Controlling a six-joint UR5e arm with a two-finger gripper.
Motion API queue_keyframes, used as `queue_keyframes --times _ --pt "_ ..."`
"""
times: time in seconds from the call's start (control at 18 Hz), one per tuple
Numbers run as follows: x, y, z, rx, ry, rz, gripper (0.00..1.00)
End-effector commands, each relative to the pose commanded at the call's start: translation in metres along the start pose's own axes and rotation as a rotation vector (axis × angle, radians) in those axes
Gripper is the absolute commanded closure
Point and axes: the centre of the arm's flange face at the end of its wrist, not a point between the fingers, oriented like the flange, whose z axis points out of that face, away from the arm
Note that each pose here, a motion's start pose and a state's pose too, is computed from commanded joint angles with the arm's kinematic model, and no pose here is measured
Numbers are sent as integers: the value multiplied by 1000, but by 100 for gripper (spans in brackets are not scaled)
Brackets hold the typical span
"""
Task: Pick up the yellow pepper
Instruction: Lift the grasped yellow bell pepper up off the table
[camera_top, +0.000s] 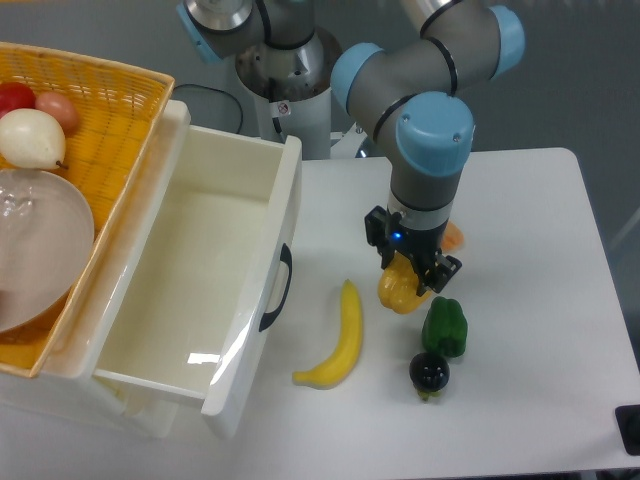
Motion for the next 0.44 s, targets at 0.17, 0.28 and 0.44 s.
queue_keyframes --times 0.17,0.28,0.44 --pt "10 -12 6 1 15 24 89" --pt "12 -11 11 -3 24 28 89" --pt "14 -11 14 -6 30 31 89"
